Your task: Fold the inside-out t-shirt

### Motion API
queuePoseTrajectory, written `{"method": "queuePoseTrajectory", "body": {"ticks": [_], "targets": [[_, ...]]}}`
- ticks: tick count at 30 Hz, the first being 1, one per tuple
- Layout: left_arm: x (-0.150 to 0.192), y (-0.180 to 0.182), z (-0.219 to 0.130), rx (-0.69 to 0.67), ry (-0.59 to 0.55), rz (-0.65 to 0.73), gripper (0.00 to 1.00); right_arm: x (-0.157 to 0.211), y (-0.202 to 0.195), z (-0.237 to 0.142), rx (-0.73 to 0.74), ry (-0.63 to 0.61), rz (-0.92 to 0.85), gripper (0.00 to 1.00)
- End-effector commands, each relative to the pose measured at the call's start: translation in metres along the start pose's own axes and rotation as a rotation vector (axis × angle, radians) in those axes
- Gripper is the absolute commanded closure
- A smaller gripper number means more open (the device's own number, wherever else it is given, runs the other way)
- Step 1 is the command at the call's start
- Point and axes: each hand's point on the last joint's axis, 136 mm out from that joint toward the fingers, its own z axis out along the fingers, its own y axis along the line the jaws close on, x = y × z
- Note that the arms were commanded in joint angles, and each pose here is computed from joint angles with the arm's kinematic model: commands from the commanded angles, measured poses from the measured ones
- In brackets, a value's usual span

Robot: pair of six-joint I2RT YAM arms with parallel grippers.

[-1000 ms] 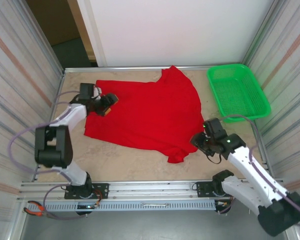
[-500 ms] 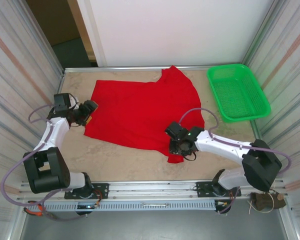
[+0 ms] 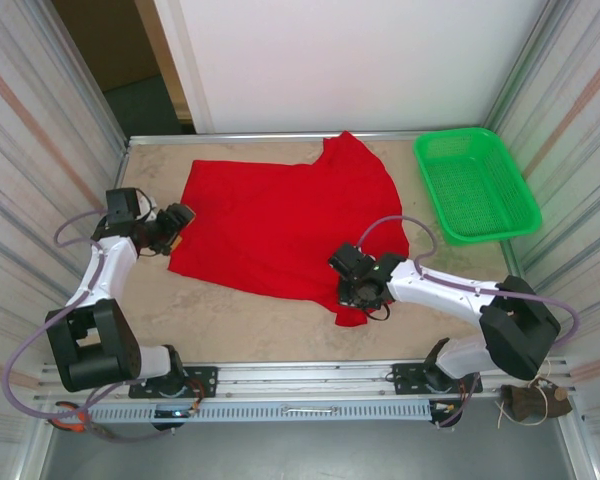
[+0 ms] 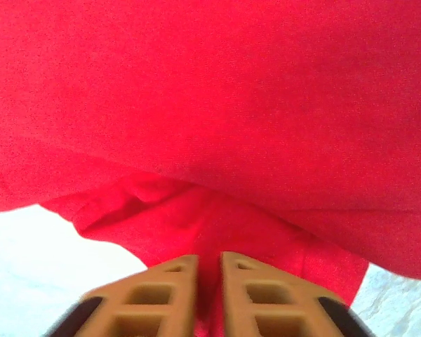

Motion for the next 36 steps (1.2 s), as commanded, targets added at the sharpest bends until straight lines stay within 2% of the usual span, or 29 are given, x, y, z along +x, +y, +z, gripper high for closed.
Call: {"method": "queuePoseTrajectory", "body": {"ticks": [1,6,12,29,36], "targets": [[0.007,0.023,-0.003,-0.109,0.027,-0.017,0.29,0.002,-0.004,-0.005,0.006,-0.006,0.013,1.0],[0.023,0.045,0.003,-0.166,0.056,-0.062,0.29,0.005,-0.014,-0.04,-0.044,-0.051,0.009,1.0],[0.045,0.056,0.013,-0.191,0.087,-0.064,0.34,0.021,-0.044,-0.073,-0.09,-0.079,0.04,1.0],[0.044,0.063,0.054,-0.412,0.106,0.023,0.42,0.038,-0.047,-0.034,-0.081,-0.023,0.041,1.0],[0.028,0.06,0.059,-0.554,0.082,0.21,0.46,0.036,-0.048,-0.033,-0.071,-0.034,0.042,1.0]]}}
